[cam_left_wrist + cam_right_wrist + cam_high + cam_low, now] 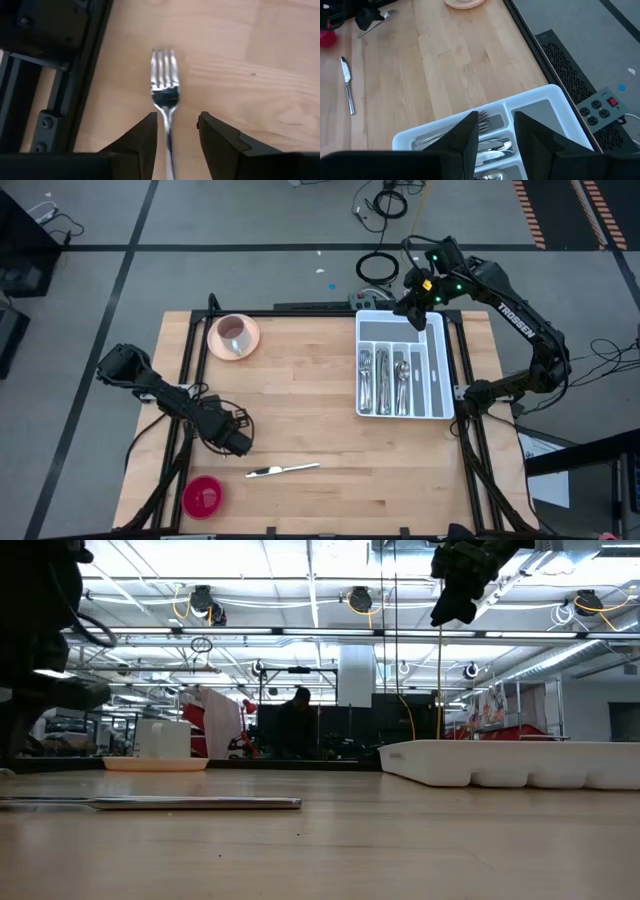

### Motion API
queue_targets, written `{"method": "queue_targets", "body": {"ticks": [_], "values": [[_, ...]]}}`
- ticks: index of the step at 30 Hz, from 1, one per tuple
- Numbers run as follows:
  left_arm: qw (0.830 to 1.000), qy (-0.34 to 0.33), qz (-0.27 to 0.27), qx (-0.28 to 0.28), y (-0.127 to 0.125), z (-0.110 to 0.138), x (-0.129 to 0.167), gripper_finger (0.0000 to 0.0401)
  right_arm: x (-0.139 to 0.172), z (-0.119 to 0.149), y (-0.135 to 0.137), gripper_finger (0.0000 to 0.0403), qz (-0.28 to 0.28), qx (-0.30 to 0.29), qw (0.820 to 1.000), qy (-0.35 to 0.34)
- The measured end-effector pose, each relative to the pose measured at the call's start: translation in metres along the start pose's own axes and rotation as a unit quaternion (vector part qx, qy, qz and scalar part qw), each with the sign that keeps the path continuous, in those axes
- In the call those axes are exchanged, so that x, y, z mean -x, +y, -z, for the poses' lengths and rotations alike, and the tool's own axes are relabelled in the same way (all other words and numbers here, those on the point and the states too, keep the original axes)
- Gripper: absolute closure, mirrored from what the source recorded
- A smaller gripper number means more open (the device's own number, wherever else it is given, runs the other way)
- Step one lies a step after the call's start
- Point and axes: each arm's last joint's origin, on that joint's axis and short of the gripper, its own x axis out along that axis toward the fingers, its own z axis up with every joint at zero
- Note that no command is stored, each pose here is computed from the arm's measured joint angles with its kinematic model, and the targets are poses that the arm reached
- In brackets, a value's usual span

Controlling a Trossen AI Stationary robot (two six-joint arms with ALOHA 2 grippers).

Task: Sort silverware
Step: Put the silver fork into the white silverware tray

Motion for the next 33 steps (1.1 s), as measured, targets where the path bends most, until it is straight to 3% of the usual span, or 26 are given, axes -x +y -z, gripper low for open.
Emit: {"method": "queue_targets", "body": {"ticks": [7,18,21,27,33], "values": [[1.000,-0.005,-0.024,-0.002,0.007,-0.003,-0.015,0.0252,0.000,-0.001,0.000,0.0284,0.001,0.005,1.000,-0.003],[1.000,0.009,-0.017,0.008,0.003,-0.009,-0.030,0.0257,0.000,-0.001,0.000,0.0284,0.002,0.006,1.000,-0.004],[1.000,0.009,-0.009,0.007,0.000,-0.011,-0.032,0.0283,0.000,-0.001,0.000,0.0284,0.002,0.003,1.000,-0.004],[1.000,0.013,0.001,0.008,-0.005,-0.014,-0.036,0.0386,0.000,-0.001,0.000,0.0284,0.002,0.002,1.000,-0.004],[1.000,0.014,0.000,-0.004,-0.006,-0.015,-0.036,0.0392,0.000,-0.001,0.000,0.0284,0.002,0.001,1.000,-0.004]]}}
